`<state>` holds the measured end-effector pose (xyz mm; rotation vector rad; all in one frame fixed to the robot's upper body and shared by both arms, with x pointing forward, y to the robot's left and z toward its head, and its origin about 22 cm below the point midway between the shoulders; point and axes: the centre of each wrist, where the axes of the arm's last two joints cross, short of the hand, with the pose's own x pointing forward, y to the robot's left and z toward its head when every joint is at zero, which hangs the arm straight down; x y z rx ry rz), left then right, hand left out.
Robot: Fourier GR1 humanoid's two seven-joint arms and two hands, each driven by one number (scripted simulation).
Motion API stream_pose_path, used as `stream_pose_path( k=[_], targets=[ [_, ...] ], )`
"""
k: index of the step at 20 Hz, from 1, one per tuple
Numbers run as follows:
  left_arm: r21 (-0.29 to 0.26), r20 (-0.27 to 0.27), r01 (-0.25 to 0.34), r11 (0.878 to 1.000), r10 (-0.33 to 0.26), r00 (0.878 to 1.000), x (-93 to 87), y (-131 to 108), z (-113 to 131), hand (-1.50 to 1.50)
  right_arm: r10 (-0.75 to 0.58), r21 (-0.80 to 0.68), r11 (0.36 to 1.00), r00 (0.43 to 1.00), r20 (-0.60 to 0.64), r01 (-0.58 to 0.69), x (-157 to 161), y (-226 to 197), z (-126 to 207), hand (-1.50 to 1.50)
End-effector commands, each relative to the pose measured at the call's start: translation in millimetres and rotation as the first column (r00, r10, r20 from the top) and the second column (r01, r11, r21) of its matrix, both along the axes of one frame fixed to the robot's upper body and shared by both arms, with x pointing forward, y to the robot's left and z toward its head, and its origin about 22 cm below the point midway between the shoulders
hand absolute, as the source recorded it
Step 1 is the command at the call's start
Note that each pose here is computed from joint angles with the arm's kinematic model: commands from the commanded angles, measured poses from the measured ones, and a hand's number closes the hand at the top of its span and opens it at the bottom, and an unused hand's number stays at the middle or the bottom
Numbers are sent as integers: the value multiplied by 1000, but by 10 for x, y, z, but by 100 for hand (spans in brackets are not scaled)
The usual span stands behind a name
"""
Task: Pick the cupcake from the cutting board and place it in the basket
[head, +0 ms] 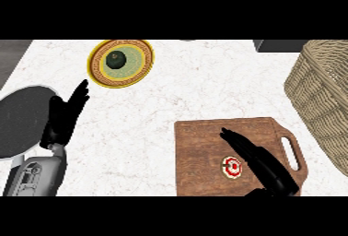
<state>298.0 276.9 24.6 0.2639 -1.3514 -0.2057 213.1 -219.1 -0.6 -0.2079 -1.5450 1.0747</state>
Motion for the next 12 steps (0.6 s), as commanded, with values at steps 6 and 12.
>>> stream_pose_path(
  k=[6, 12],
  targets=[
    [13, -6, 2, 1000, -2, 1000, -85, -6, -165, 0, 35, -85, 996, 990, 139, -24, 55, 16, 14, 150],
    [7, 4, -4, 1000, 4, 1000, -5, -79, -118, 0, 44, -226, 974, 982, 183, -2, 17, 90, -206, 150]
  ],
)
